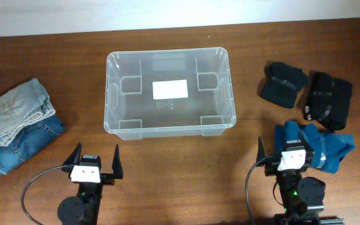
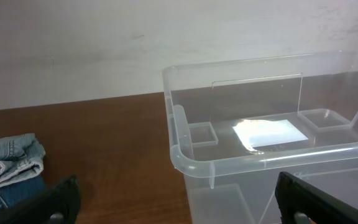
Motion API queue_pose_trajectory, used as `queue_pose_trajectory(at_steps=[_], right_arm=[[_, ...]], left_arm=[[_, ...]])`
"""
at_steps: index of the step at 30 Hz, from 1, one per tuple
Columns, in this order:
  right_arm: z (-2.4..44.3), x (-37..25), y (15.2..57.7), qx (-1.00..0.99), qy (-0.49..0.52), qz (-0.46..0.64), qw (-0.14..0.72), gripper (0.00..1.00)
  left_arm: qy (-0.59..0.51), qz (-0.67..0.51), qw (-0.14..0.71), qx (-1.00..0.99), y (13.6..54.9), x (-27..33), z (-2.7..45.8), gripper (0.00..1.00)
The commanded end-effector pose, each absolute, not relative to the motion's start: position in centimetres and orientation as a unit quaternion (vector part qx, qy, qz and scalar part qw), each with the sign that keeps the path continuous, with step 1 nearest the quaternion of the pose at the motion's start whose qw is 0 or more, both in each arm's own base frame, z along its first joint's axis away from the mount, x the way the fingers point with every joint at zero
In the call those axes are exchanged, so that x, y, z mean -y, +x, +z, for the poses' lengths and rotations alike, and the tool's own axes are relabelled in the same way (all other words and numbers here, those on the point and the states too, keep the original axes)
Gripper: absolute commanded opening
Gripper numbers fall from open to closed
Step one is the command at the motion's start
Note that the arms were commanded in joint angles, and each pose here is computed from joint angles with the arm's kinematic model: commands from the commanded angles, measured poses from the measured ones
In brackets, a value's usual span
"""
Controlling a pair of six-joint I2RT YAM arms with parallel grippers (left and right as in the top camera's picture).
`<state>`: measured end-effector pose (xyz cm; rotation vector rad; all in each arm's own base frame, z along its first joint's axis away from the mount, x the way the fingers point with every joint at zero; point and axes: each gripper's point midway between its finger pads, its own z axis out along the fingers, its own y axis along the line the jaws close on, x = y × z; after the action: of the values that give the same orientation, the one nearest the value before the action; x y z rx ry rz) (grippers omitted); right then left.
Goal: Pack container
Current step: 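Move the left gripper toward the light blue jeans on the left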
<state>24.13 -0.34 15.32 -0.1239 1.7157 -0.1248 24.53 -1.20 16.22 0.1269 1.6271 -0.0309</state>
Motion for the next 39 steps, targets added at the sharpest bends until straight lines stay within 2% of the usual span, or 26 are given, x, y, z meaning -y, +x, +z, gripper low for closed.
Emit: queue_pose_trajectory(at_steps=[1,14,17,25,29,31,35,39], right_arm=[[15.1,0.8,24.1,-0.756,-0.045,-0.06,0.651,0.98],[15.1,0.8,24.1,-0.755,-0.045,-0.061,0.651,0.99],[15.1,0.8,24.1,-0.755,-0.045,-0.06,0.651,0.98],[15.1,0.8,24.1,-0.756,-0.045,-0.06,0.651,0.98],[15.1,0.8,24.1,-0.755,-0.045,-0.06,0.651,0.98],[15.1,0.8,24.1,-0.755,-0.045,-0.06,0.651,0.98],[15.1,0.8,24.1,-0.755,-0.045,-0.061,0.651,0.98],[15.1,0.8,24.1,-0.755,-0.045,-0.061,0.651,0.98]], left_arm=[[0.064,-0.015,0.685,-0.726,24.5,1.4,16.1,1.0],[0.063,-0.015,0.685,-0.726,24.5,1.4,16.1,0.99],[0.034,0.017,0.684,-0.728,24.6,-0.1,16.0,0.99],[0.047,-0.028,0.686,-0.725,24.5,1.4,16.2,0.99],[0.049,-0.026,0.723,-0.688,24.4,1.4,19.4,0.99],[0.01,-0.028,0.724,-0.689,24.1,0.5,21.4,0.99],[-0.034,0.008,0.684,-0.729,24.2,-1.4,24.6,0.99],[-0.052,0.021,0.62,-0.782,26.4,-2.3,28.4,0.99]])
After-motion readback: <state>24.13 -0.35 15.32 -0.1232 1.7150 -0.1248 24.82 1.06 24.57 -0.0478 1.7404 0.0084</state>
